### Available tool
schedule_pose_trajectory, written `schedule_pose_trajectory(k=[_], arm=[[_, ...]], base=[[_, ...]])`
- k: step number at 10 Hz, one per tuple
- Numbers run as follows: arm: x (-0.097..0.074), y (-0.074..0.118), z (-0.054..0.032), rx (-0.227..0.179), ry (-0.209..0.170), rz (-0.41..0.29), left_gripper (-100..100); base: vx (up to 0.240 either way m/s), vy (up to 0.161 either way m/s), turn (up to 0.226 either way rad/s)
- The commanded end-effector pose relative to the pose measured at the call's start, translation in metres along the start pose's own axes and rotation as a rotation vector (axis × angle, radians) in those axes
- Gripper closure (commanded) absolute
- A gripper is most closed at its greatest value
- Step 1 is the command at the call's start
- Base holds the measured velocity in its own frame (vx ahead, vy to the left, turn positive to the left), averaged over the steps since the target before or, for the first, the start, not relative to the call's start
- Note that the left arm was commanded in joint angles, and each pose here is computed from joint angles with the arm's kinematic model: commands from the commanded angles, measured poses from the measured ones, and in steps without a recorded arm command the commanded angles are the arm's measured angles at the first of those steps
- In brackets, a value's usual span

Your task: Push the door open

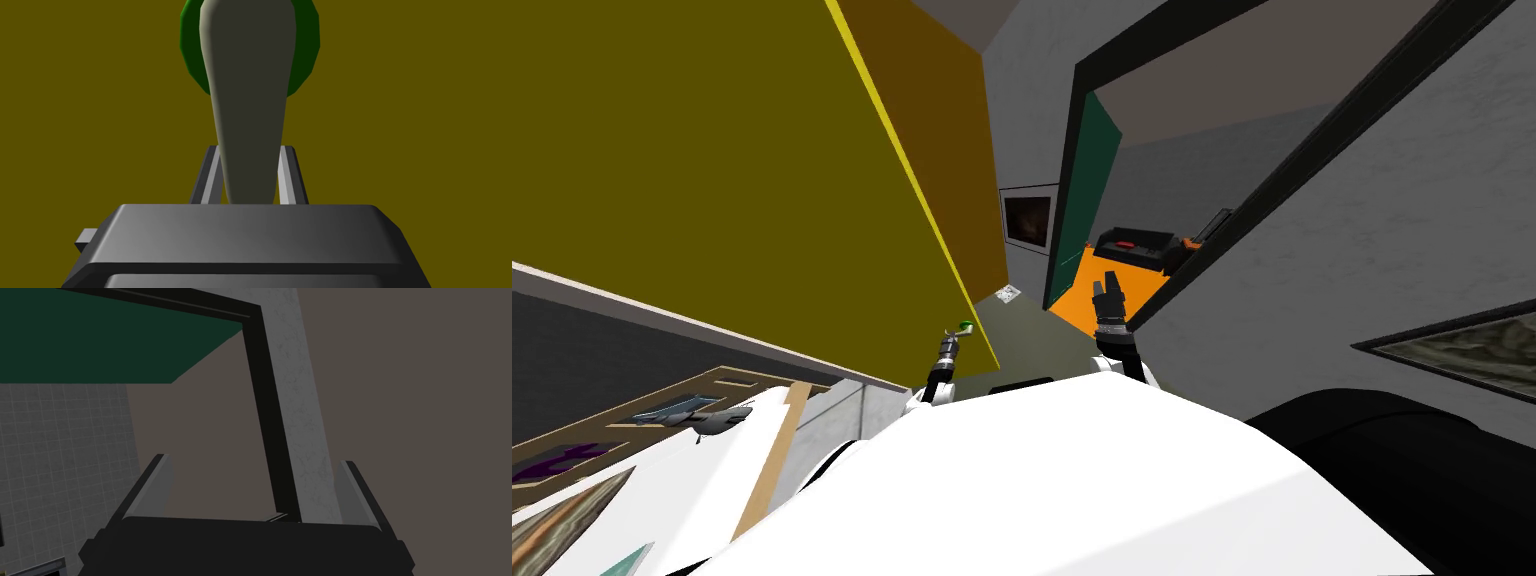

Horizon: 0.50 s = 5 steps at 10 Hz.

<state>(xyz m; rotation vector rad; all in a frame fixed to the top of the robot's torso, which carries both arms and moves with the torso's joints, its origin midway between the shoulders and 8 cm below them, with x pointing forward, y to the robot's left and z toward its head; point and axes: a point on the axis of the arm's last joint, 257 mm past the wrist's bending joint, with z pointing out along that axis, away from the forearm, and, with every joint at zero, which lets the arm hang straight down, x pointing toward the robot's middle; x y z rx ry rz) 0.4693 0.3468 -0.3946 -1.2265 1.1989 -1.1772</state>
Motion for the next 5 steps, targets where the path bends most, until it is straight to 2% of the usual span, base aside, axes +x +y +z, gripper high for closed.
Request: schedule_pose_trajectory(k=[1,5], arm=[[-0.006,-0.004,0.0035,0.013,-0.023,-0.003,100],[-0.022,-0.003,0.0022,0.011,-0.083,-0.007,100]], base=[[0.199,-0.087,0.046],[0.202,-0.094,0.053]])
